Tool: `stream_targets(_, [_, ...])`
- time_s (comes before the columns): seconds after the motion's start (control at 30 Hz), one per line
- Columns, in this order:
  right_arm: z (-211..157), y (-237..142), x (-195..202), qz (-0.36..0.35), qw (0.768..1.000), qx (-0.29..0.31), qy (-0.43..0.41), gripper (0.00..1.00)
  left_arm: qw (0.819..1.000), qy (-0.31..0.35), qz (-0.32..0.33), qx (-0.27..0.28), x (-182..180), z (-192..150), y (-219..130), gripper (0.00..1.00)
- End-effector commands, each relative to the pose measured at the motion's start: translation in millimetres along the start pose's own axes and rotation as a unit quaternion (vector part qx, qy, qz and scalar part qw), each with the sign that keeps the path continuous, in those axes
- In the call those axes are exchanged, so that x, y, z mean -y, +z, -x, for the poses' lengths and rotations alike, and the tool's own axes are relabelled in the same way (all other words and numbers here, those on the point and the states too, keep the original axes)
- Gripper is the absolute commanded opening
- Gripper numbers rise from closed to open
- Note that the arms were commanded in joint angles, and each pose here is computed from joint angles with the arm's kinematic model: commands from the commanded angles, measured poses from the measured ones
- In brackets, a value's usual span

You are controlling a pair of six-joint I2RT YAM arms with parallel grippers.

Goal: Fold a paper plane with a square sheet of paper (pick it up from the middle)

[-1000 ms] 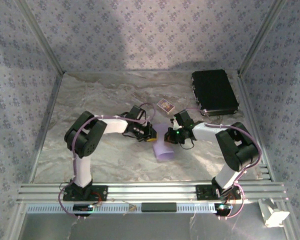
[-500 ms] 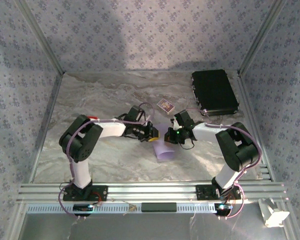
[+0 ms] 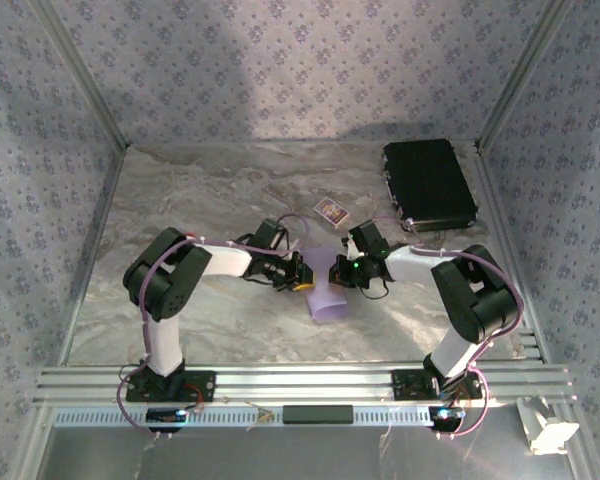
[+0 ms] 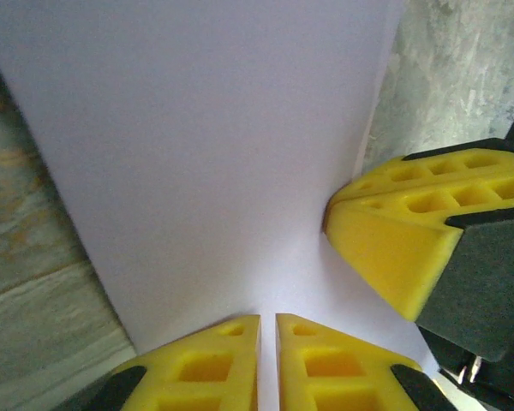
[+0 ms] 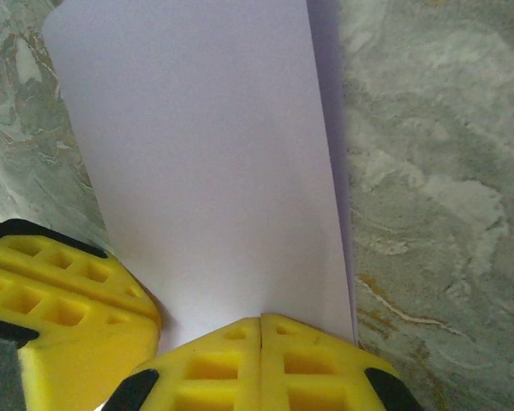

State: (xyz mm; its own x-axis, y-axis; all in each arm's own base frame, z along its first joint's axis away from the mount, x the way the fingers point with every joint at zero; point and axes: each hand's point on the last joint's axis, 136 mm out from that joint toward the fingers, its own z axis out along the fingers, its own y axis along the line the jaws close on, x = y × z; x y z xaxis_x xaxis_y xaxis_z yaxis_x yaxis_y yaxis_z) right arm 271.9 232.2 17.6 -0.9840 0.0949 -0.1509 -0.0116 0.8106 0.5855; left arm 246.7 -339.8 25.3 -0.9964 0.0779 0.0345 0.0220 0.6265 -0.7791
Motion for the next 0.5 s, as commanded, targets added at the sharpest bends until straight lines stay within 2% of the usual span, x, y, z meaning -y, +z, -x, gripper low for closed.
stream_targets(0.0, [-31,5,45,-0.081,0.995,-0.039,0.038,0.00,1.000,0.011,0.017,0.010,16,-1,-15,0.12])
stream_targets(0.23, [-30,4,47,-0.085,0.995,-0.036,0.043,0.00,1.000,0.009,-0.015,0.011,41,-9,-15,0.04])
stream_targets(0.3, [-30,5,46,-0.083,0.995,-0.037,0.041,0.00,1.000,0.005,-0.015,0.009,40,-12,-10,0.00])
stream_targets(0.47, [-31,4,47,-0.084,0.995,-0.037,0.042,0.00,1.000,-0.011,0.004,0.005,20,-18,0,0.00])
